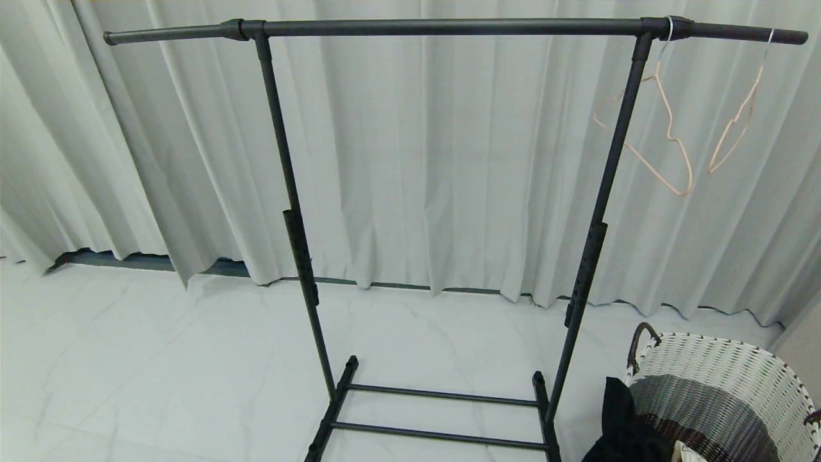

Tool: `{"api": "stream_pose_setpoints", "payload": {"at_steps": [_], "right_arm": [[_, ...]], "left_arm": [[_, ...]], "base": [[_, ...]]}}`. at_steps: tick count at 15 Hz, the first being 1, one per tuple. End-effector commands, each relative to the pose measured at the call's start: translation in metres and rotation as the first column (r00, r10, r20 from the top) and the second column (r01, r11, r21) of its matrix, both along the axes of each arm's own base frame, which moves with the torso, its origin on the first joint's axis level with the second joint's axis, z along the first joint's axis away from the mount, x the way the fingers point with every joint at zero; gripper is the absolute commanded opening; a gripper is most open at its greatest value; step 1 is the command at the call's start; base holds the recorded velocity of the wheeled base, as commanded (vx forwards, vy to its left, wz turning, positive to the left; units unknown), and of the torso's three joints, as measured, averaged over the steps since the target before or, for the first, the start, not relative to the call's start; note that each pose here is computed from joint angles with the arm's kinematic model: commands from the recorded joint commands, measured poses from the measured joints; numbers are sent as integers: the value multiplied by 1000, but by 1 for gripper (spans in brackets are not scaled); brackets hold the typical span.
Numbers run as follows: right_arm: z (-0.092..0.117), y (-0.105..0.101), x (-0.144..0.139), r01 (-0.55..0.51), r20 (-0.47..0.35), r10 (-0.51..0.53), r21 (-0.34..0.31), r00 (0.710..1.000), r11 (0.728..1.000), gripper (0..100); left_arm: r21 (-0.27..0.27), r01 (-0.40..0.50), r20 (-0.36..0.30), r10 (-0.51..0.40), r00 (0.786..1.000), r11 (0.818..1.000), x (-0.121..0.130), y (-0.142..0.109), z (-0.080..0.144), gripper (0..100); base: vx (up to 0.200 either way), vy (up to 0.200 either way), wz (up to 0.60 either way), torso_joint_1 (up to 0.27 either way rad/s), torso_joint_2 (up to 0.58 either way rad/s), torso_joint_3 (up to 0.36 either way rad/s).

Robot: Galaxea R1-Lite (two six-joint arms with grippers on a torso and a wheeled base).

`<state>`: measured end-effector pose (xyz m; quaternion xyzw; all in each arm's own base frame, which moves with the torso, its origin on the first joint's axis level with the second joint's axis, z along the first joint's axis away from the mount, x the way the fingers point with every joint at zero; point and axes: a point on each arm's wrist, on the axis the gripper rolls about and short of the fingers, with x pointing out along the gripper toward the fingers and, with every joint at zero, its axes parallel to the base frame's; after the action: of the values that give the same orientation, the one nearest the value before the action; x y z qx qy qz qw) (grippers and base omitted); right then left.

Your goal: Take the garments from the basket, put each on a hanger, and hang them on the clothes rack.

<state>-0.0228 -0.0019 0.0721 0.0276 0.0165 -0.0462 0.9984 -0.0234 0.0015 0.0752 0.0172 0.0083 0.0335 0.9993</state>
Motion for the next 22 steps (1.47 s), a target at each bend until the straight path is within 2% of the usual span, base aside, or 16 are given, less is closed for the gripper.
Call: {"api": "stream_pose_setpoints", "payload": {"at_steps": [1,3,6,9,10,13,19,21,22], "right_arm": [[0,0,0,1,0,-1,0,1000,1000,100],[0,0,0,1,1,-1,3,1000,1000,100],[0,0,0,1,1,-1,1,1000,1000,100],[0,0,0,1,1,-1,5,1000,1000,100],[0,0,0,1,1,-1,3,1000,1000,100],[0,0,0,-3,0,3,-1,1000,1000,100],[1,0,0,-6,14,6,0,1000,1000,100],[26,2,-8,-99,59,99,-2,993,995,100],[37,2,-8,-121,-16,121,-13,993,993,100]], "left_arm": [[-2,0,0,0,1000,1000,0,0,0,100],[-2,0,0,0,1000,1000,0,0,0,100],[-2,0,0,0,1000,1000,0,0,0,100],[-3,0,0,0,1000,1000,0,0,0,100],[-8,0,1,0,1000,1000,0,0,0,100],[-70,-6,6,6,1000,998,0,0,0,100],[-69,-6,6,6,1000,998,0,0,0,100],[-69,-6,6,6,1000,998,0,0,0,100],[-69,-6,5,6,1000,998,0,0,0,100]], "base": [[0,0,0,0,0,0],[0,0,0,0,0,0],[0,0,-600,-1,2,1],[0,0,0,0,0,0],[0,0,0,0,0,0],[0,0,0,0,0,0],[0,0,0,0,0,0],[0,0,0,0,0,0],[0,0,0,0,0,0]]}}
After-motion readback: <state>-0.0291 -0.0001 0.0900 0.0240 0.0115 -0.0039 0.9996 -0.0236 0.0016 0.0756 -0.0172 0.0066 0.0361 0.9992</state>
